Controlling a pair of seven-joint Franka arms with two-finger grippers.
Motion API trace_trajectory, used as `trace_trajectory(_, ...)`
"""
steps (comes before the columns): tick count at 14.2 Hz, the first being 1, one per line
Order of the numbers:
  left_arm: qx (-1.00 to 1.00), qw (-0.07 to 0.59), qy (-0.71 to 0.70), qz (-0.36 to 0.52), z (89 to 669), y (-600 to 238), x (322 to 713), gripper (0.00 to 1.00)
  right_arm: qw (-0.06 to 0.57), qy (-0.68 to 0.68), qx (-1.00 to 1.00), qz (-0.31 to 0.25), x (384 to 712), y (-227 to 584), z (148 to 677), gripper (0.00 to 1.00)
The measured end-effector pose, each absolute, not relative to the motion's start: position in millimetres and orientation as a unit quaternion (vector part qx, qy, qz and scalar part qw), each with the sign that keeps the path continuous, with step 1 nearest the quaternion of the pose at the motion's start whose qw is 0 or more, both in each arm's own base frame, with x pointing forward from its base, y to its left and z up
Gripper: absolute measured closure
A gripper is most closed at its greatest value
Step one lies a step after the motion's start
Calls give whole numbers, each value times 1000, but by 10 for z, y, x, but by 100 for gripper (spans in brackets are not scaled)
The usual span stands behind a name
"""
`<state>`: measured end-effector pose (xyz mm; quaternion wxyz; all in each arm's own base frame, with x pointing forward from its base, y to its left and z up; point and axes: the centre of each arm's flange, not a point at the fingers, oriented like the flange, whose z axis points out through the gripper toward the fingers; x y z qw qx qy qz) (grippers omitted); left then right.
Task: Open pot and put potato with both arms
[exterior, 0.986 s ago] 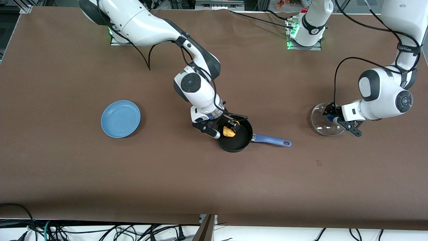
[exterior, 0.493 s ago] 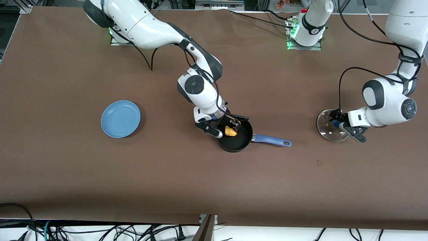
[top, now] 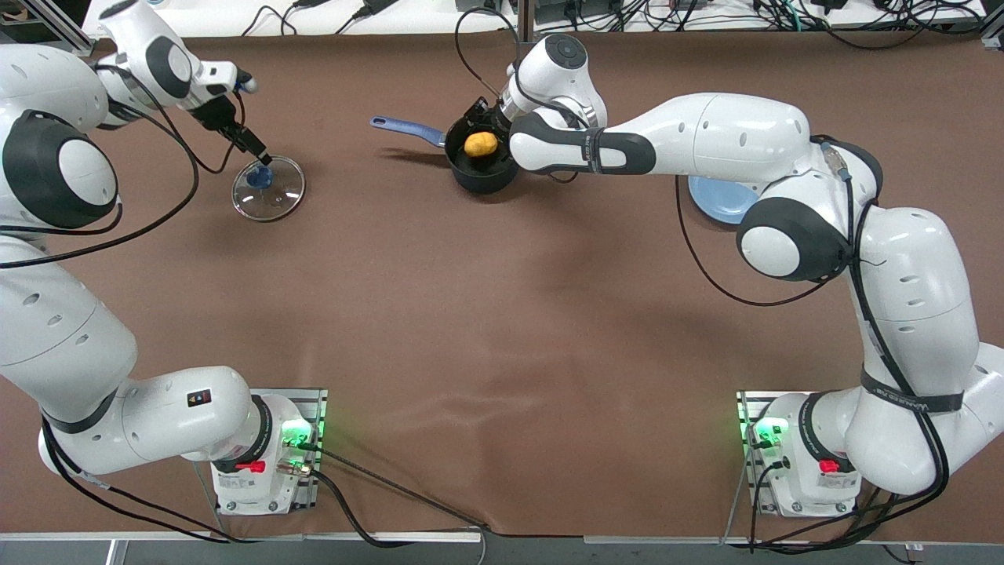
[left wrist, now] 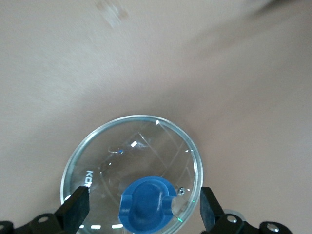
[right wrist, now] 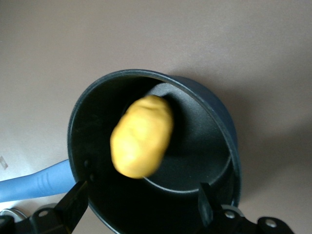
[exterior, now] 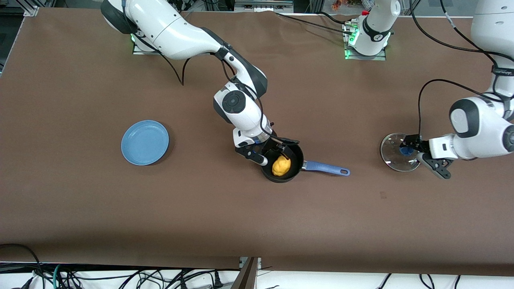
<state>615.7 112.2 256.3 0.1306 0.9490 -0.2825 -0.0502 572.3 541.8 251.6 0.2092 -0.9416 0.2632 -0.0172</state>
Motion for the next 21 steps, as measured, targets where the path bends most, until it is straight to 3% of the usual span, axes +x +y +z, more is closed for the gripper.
trace_trajectory(3, 966, 127, -222, -41, 3076, 917, 6339, 0, 151, 233, -961, 2, 5828, 5291, 2660, 0)
trace_trajectory(6, 980, 92, -175, -30, 3795, 375, 6397, 0, 97, 154, -983, 16, 6157, 4820, 3163, 0)
trace_trajectory(12, 995, 14, -86, -37, 5415, -638, 6059, 0, 48, -8, -998, 24, 6617, 3349, 4391, 0)
trace_trajectory(15, 997, 4, -63, -32, 5538, -767, 5983, 0, 37, -66, -997, 18, 6658, 2610, 4780, 0)
trace_trajectory(21, 999, -20, -40, -23, 5711, -653, 5760, 0, 5, -118, -993, 30, 6397, 1278, 5604, 0)
